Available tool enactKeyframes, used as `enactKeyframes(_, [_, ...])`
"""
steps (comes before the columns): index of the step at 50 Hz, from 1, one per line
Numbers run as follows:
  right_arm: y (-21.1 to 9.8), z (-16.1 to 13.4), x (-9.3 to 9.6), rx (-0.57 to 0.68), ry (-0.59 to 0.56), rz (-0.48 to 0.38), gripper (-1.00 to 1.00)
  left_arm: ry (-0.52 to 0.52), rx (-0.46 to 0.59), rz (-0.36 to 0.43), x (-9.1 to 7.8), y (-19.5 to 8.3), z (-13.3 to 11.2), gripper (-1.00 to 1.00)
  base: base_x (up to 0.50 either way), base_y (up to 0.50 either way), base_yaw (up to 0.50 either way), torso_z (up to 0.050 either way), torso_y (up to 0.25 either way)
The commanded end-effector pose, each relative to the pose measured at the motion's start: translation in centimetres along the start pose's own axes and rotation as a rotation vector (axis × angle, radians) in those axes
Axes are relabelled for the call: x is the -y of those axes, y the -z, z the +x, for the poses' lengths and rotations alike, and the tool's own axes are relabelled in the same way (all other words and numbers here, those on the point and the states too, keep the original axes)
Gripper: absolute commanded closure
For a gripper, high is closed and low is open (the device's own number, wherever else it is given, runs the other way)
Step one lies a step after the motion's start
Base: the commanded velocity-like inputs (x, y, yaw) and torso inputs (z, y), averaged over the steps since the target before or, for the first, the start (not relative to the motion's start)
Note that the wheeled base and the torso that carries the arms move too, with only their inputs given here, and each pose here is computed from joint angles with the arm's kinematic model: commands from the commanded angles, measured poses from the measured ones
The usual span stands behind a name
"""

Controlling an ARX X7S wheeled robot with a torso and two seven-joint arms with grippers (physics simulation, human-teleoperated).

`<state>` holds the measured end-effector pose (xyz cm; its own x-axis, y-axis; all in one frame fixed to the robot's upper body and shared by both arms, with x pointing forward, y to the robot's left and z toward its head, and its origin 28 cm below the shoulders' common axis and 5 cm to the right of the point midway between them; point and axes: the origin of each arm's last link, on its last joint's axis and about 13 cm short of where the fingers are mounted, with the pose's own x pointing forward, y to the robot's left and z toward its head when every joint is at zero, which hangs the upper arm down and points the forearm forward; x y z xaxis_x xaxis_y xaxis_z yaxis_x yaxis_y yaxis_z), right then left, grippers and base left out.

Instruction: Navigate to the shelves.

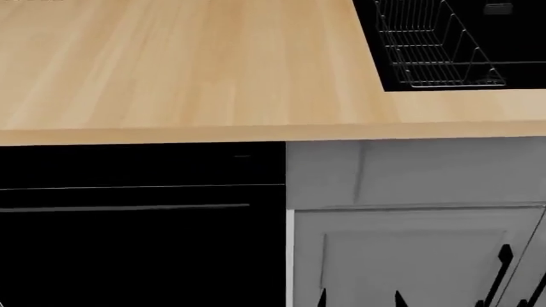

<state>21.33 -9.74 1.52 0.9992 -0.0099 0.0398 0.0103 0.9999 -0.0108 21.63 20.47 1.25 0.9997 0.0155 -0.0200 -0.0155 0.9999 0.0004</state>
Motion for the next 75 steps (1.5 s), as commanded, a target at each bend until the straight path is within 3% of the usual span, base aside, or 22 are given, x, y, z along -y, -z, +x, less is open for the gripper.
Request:
enactKeyframes(1, [0.03, -0.03, -0.07, 0.009, 0.007, -0.023, -1.00, 0.001, -0.002, -0.002, -0.03, -0.01, 0.02, -1.00, -0.14, 0.01, -0.50, 0.000, 0.000])
enactKeyframes(56, [0.06, 0.46, 0.20, -0.026, 0.044, 0.030, -1.00, 0.006, -0.002, -0.004, -0.18, 0.08, 0.24, -1.00, -0.12, 0.03, -0.50, 0.000, 0.000])
enactKeyframes(75, [0.21, 0.37, -0.12, -0.015, 0.052, 0.002, -1.00, 0.010, 0.003, -0.005, -0.37, 0.13, 0.20, -1.00, -0.10, 0.05, -0.50, 0.000, 0.000])
